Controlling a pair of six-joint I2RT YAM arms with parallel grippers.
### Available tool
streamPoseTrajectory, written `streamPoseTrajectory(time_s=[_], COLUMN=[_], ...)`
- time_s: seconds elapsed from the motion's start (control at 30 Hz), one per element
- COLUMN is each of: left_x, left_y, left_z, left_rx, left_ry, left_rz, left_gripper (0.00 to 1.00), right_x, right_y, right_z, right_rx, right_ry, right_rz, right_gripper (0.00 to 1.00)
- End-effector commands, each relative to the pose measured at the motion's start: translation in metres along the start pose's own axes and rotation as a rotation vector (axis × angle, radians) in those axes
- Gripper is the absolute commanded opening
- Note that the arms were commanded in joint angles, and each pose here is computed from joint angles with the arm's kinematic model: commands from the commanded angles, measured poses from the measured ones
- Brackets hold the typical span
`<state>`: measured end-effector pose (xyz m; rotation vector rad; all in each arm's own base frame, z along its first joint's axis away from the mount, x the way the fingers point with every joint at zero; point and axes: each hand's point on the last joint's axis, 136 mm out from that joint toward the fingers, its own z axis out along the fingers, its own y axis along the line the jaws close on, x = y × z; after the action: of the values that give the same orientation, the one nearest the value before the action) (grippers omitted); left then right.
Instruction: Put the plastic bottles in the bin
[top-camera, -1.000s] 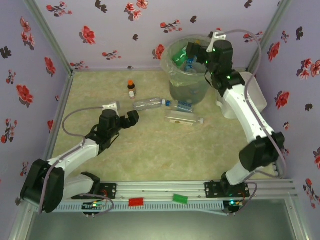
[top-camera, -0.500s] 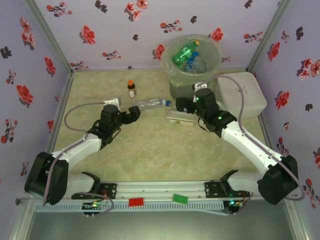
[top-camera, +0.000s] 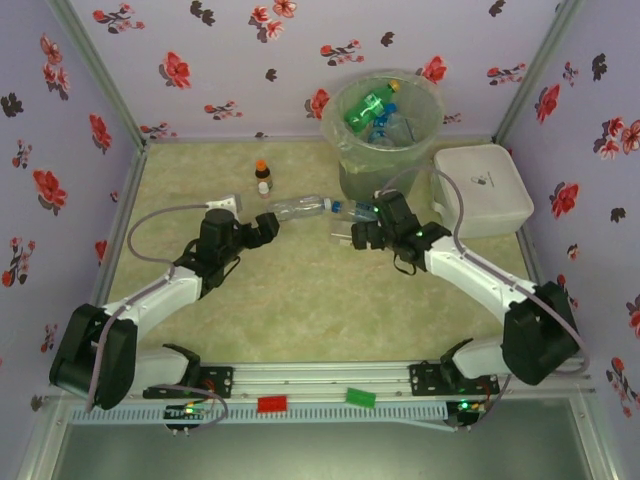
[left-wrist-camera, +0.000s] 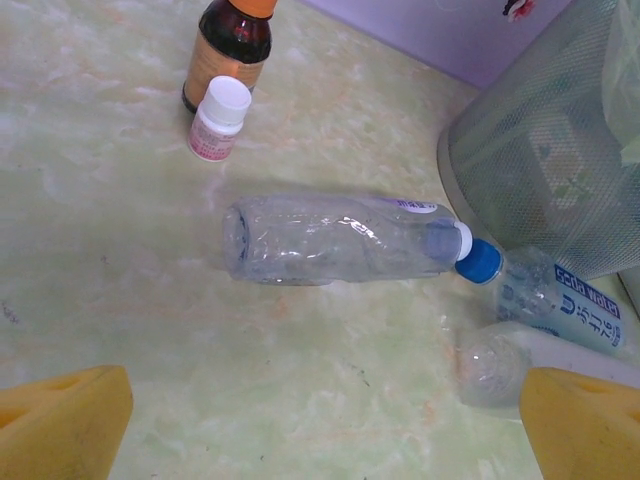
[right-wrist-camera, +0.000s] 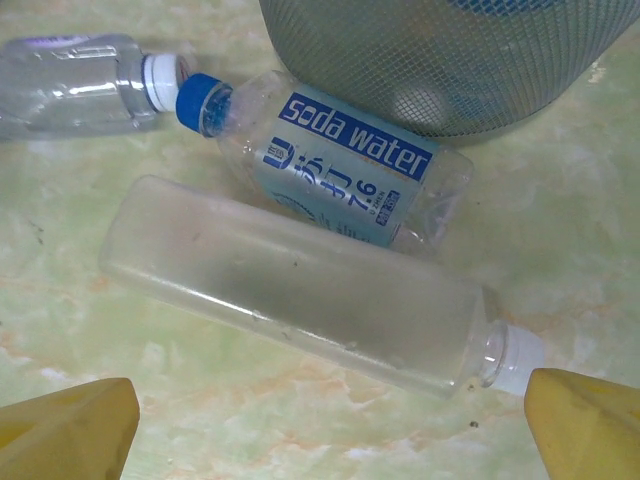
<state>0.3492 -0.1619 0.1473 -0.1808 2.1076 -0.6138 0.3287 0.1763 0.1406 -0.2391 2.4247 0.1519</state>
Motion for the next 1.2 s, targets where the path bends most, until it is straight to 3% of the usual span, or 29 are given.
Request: streamPoseTrajectory(time_s=[0.0,0.3,0.97,1.17], left_x=[-0.006,-0.004,0.004,0.003], left_y=[0.000,0.006,0.001,0.000], left_z=[-0.002,-0.002,0.007,0.007], left_rx=[-0.001,-0.021,0.006,0.010], left_ry=[-0.006,0.021,0.076,0.071], left_rz=[-0.005,0.001,-0.022,-0.033], left_gripper=[1.00,1.00,1.00,1.00], right_x=[-0.016,0.001,0.029,0.046], right_y=[0.000,0.014,0.022,0.027], right_z=[0.000,0.033,0.085,0.080], right_rx=[0.045,0.012,-0.044,-0.077], right_ry=[0.007,0.130,0.226,0.285], right_rz=[-0.098,-0.169,-0.323,-0.316], right_gripper=[1.00,1.00,1.00,1.00])
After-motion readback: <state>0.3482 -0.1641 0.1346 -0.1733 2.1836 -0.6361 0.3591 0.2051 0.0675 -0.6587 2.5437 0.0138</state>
